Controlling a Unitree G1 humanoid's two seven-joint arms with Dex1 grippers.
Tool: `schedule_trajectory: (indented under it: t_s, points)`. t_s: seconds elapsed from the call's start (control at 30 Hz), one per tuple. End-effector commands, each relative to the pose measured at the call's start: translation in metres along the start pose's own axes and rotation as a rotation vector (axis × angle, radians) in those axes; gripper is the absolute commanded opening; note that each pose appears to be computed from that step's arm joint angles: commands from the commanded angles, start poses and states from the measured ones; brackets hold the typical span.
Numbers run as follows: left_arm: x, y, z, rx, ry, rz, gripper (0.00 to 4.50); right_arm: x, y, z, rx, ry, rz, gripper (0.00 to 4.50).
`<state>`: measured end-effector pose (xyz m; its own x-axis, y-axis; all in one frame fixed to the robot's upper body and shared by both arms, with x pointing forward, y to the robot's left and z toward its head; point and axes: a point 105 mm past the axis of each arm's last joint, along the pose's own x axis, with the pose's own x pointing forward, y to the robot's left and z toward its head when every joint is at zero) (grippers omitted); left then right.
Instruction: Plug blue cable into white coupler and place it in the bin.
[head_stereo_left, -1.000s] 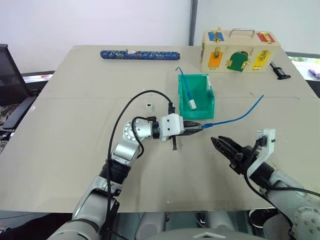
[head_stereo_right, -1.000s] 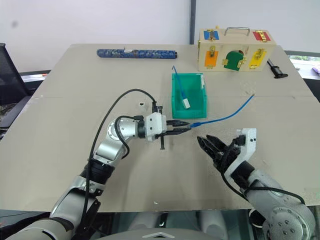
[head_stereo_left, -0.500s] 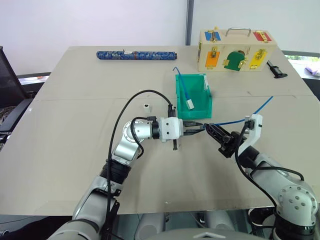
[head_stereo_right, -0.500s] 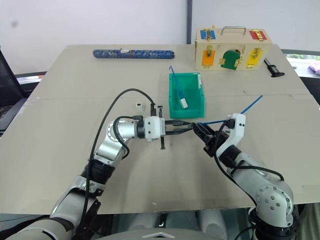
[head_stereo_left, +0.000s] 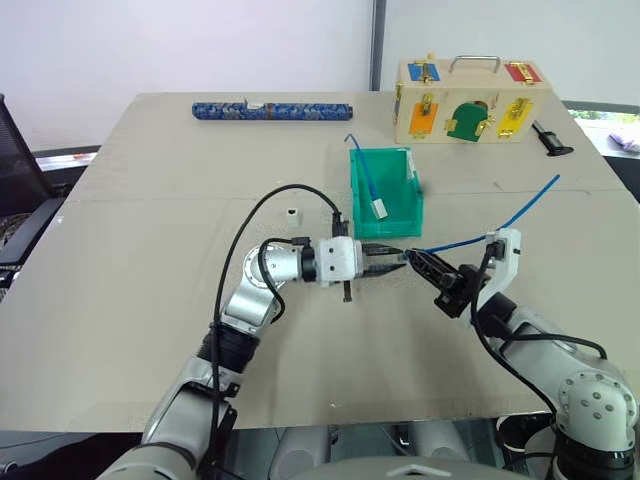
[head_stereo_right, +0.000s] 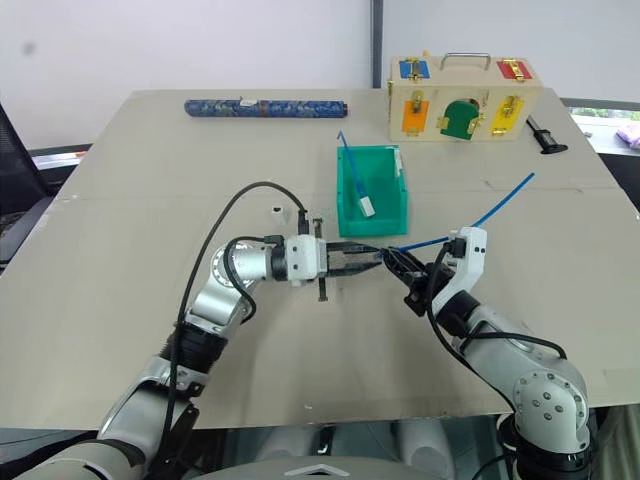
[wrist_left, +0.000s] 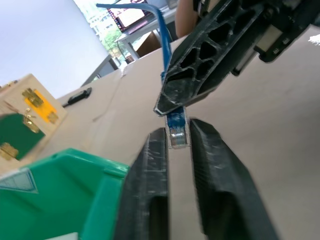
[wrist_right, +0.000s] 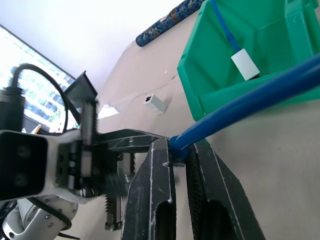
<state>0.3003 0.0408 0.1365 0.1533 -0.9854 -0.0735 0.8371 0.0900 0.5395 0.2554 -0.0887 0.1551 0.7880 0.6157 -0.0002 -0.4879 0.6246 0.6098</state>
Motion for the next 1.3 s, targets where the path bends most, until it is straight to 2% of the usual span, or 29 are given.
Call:
schedule_trajectory:
  t_s: [0.03, 0.1, 0.17, 0.27, 0.37, 0.47, 0.6, 0.87, 1.03, 1.3]
  points:
    - [-0.020, 0.011, 0.002, -0.132, 0.010, 0.079, 2.60, -0.001, 0.007, 0.007, -0.002, -0.028, 0.031, 0.00]
    - [-0.037, 0.011, -0.004, -0.245, 0.047, 0.121, 3.41, -0.001, 0.007, 0.007, -0.004, -0.027, 0.031, 0.00]
    - [-0.065, 0.017, -0.016, -0.361, 0.109, 0.224, 3.41, -0.001, 0.006, 0.007, -0.005, -0.028, 0.032, 0.00]
    - [-0.094, 0.023, -0.027, -0.439, 0.178, 0.339, 3.41, -0.001, 0.006, 0.008, -0.004, -0.030, 0.036, 0.00]
    - [-0.132, 0.017, -0.053, -0.518, 0.301, 0.433, 3.41, 0.001, 0.005, 0.008, -0.017, -0.032, 0.040, 0.00]
    - [-0.162, 0.017, -0.070, -0.555, 0.381, 0.518, 3.41, 0.003, 0.005, 0.007, -0.028, -0.034, 0.040, 0.00]
    - [-0.182, 0.038, -0.082, -0.539, 0.429, 0.598, 3.41, 0.004, 0.006, 0.006, -0.039, -0.035, 0.045, 0.00]
    - [-0.186, 0.070, -0.091, -0.446, 0.520, 0.519, 3.41, 0.001, 0.005, 0.006, -0.059, -0.037, 0.034, 0.00]
    - [-0.168, 0.084, -0.090, -0.419, 0.510, 0.434, 3.41, 0.001, 0.005, 0.007, -0.066, -0.042, 0.029, 0.00]
    - [-0.147, 0.099, -0.092, -0.392, 0.529, 0.408, 3.41, -0.001, 0.006, 0.006, -0.072, -0.044, 0.022, 0.00]
